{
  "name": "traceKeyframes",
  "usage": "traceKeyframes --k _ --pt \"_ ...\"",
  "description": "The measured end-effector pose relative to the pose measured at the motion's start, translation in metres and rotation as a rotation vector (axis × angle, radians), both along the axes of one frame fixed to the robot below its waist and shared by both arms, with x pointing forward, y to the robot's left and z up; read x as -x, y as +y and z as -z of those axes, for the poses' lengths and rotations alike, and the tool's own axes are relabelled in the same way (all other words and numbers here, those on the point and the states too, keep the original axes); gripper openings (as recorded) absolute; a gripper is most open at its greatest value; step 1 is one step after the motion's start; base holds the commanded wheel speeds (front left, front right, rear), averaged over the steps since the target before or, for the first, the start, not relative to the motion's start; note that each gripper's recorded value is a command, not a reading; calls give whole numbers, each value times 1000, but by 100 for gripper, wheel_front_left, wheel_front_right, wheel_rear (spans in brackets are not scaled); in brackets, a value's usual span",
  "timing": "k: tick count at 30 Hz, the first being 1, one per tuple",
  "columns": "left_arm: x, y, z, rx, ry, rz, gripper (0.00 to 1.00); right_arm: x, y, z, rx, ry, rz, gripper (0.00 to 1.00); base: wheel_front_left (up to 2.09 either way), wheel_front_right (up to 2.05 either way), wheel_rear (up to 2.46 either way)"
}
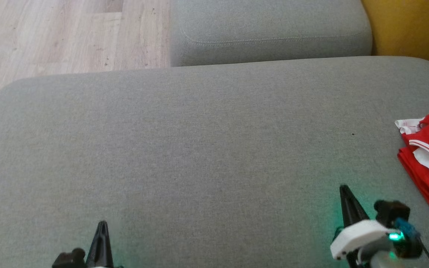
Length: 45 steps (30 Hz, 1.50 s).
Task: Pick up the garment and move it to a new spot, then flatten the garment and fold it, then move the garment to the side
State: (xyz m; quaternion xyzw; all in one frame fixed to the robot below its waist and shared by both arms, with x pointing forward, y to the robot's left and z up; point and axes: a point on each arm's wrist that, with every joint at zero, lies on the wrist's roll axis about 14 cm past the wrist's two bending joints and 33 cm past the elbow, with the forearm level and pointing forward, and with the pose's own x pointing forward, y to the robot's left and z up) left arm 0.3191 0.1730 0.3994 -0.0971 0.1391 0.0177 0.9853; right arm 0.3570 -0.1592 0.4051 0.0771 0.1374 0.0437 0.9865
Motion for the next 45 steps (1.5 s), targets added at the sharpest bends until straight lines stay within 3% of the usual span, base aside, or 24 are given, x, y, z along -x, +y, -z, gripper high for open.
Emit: traceKeyframes --k 45 --pt "-15 9 -11 458 11 -168 0 -11 -24 -21 -465 -3 235 0 0 0 0"
